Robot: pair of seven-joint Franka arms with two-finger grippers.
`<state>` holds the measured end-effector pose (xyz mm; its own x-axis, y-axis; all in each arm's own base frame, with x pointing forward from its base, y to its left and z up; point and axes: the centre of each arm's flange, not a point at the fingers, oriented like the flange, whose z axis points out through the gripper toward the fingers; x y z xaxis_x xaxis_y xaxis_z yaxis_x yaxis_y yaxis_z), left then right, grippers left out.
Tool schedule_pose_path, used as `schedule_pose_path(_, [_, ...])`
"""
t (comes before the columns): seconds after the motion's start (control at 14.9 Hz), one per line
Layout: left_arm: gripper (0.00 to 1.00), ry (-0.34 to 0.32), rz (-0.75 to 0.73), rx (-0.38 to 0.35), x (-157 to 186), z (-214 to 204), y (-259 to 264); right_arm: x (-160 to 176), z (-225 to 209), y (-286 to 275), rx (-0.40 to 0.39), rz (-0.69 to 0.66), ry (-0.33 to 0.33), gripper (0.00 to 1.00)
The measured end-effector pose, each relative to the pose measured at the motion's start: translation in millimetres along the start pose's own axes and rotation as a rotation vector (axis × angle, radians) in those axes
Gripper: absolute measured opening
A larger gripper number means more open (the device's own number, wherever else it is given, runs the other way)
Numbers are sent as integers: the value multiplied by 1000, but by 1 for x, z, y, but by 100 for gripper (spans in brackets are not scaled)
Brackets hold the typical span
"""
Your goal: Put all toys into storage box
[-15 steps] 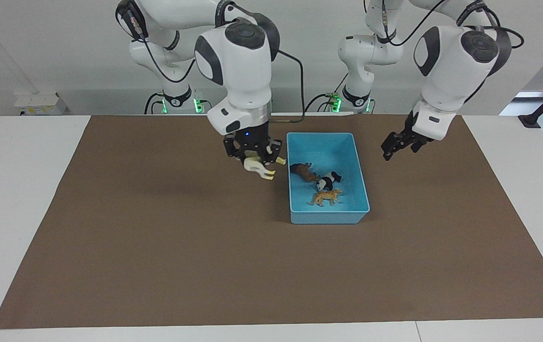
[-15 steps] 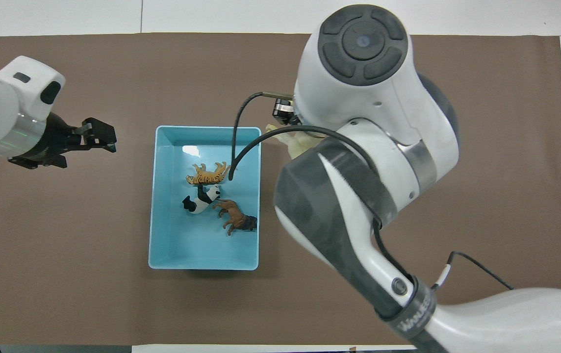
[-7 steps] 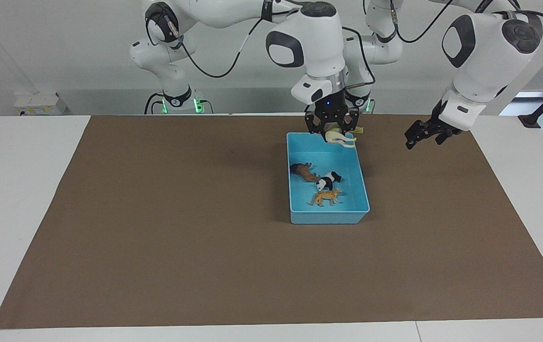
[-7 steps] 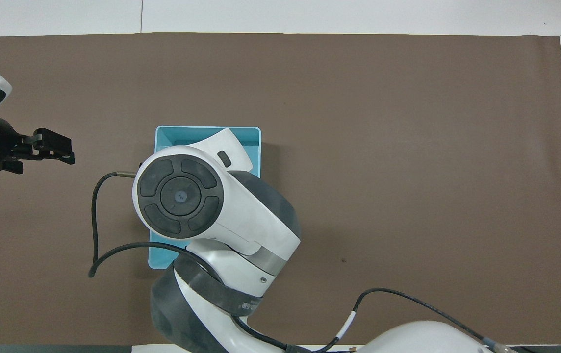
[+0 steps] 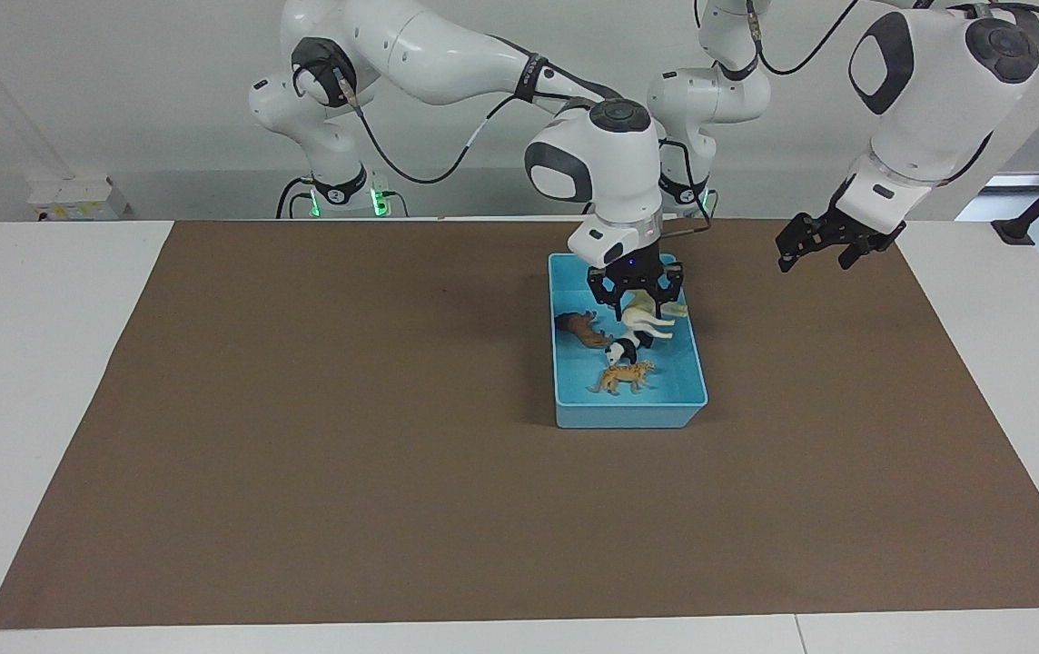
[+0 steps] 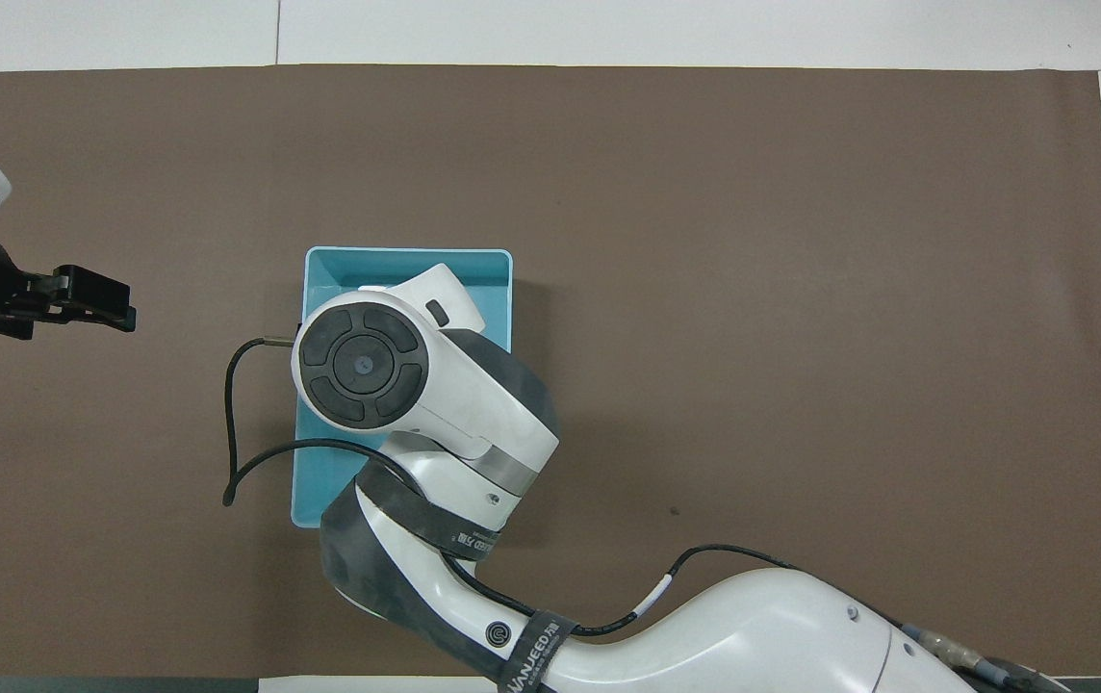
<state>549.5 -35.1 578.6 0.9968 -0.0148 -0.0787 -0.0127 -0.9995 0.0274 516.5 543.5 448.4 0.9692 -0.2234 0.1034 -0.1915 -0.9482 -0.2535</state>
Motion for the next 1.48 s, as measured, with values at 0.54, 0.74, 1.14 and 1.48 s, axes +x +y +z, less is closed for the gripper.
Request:
schedule_pose_path(0.54, [100, -7, -2, 0, 3, 2, -4, 90, -93, 66, -75, 6, 175, 100])
schedule_pose_path(0.74, [100, -9, -4, 0, 3, 2, -5, 153, -131, 141, -176, -176, 160, 100])
schedule_pose_path(1.14, [100, -24, -6, 0, 1, 5, -6, 237, -154, 296, -291, -320, -13, 100])
schedule_pose_path(1.48, [100, -22, -7, 0, 1, 5, -7, 268, -169, 417, -306, -293, -119, 100])
